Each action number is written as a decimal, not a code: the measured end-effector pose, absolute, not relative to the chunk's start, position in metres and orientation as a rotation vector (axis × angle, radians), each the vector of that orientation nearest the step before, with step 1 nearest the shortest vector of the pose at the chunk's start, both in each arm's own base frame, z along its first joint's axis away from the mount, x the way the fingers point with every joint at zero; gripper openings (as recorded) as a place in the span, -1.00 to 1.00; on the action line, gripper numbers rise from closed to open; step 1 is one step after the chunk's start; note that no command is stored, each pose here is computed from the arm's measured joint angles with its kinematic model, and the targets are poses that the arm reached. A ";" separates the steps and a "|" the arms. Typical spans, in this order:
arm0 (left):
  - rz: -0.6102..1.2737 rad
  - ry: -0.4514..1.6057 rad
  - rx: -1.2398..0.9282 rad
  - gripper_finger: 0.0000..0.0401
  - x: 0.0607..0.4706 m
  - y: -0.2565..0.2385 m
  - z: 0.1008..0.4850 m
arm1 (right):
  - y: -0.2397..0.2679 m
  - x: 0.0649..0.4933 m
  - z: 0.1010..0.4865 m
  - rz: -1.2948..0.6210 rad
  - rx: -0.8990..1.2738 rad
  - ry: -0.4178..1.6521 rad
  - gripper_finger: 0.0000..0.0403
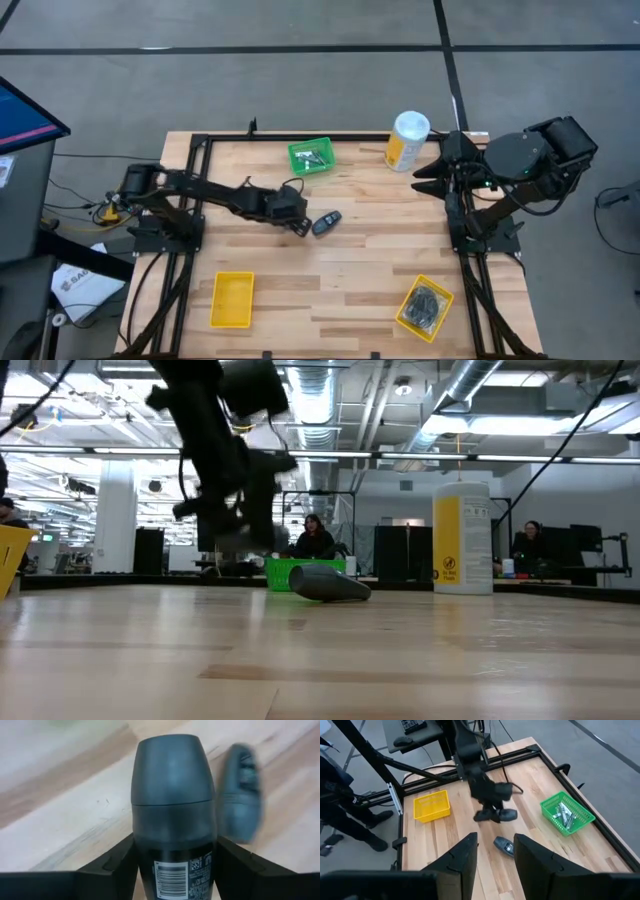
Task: Pick & Place Travel size toiletries
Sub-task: Put the gray deodorant into the left yellow bin
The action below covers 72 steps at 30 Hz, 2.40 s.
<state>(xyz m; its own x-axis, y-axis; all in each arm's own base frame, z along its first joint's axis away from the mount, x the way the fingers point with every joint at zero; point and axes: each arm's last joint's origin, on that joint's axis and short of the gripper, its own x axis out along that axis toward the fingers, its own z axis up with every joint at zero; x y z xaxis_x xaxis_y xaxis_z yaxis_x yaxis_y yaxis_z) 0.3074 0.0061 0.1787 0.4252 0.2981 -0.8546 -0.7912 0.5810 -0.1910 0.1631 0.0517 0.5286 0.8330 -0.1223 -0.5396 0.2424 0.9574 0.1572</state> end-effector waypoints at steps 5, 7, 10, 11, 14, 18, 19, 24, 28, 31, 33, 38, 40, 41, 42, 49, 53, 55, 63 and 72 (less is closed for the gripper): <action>0.594 0.805 -0.674 -0.02 0.291 -0.013 0.221 | 0.052 0.163 0.529 -0.195 0.222 0.554 -0.41; 0.487 0.796 -0.659 -0.02 0.282 -0.025 0.237 | 0.052 0.163 0.529 -0.195 0.223 0.553 -0.41; 0.360 0.775 -0.653 -0.02 0.264 -0.046 0.258 | 0.052 0.163 0.529 -0.195 0.225 0.551 -0.41; 0.322 0.773 -0.650 -0.02 0.258 -0.053 0.264 | 0.052 0.163 0.529 -0.195 0.225 0.551 -0.41; 0.271 0.788 -0.685 -0.02 0.239 -0.070 0.275 | 0.052 0.163 0.529 -0.197 0.234 0.550 -0.41; 0.282 0.882 -0.727 -0.02 0.218 -0.094 0.273 | 0.052 0.163 0.529 -0.199 0.241 0.549 -0.41; 0.286 0.909 -0.741 -0.02 0.213 -0.101 0.272 | 0.052 0.163 0.529 -0.199 0.241 0.550 -0.41; 0.285 1.010 -0.853 -0.02 0.191 -0.140 0.264 | 0.052 0.164 0.529 -0.200 0.244 0.550 -0.41; 0.335 1.083 -0.944 -0.02 0.174 -0.170 0.253 | 0.052 0.164 0.529 -0.200 0.244 0.550 -0.41; 0.400 1.137 -0.964 -0.02 0.164 -0.188 0.240 | 0.052 0.164 0.529 -0.200 0.243 0.550 -0.41; 0.448 1.173 -0.934 -0.02 0.158 -0.196 0.230 | 0.052 0.164 0.529 -0.200 0.243 0.550 -0.41; 0.545 1.249 -0.900 -0.03 0.162 -0.206 0.207 | 0.052 0.164 0.529 -0.199 0.240 0.550 -0.41; 0.586 1.278 -0.893 -0.03 0.167 -0.207 0.198 | 0.052 0.164 0.529 -0.199 0.240 0.550 -0.41; 0.603 1.289 -0.888 -0.03 0.169 -0.207 0.194 | 0.052 0.164 0.529 -0.199 0.238 0.550 -0.41; 0.616 1.293 -0.884 -0.03 0.171 -0.206 0.191 | 0.052 0.164 0.529 -0.198 0.234 0.551 -0.41; 0.662 1.291 -0.880 0.00 0.178 -0.203 0.184 | 0.052 0.164 0.529 -0.197 0.232 0.551 -0.41; 0.663 1.292 -0.879 0.21 0.178 -0.203 0.184 | 0.052 0.164 0.529 -0.196 0.232 0.551 -0.41; 0.663 1.295 -0.879 0.31 0.178 -0.203 0.184 | 0.052 0.164 0.529 -0.196 0.232 0.551 -0.41; 0.657 1.301 -0.899 0.53 0.179 -0.200 0.188 | 0.052 0.164 0.529 -0.196 0.232 0.552 -0.41; 0.560 0.970 -0.961 0.42 0.180 -0.166 0.239 | 0.052 0.164 0.529 -0.196 0.232 0.552 -0.41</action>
<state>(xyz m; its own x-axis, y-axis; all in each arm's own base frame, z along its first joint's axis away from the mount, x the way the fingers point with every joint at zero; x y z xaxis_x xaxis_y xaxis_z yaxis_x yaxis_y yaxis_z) 0.1801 -0.1662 0.2388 0.4791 -0.0096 -0.8777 -0.7650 0.4858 -0.4228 0.1637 0.0521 0.5287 0.8343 -0.1211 -0.5379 0.2449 0.9555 0.1646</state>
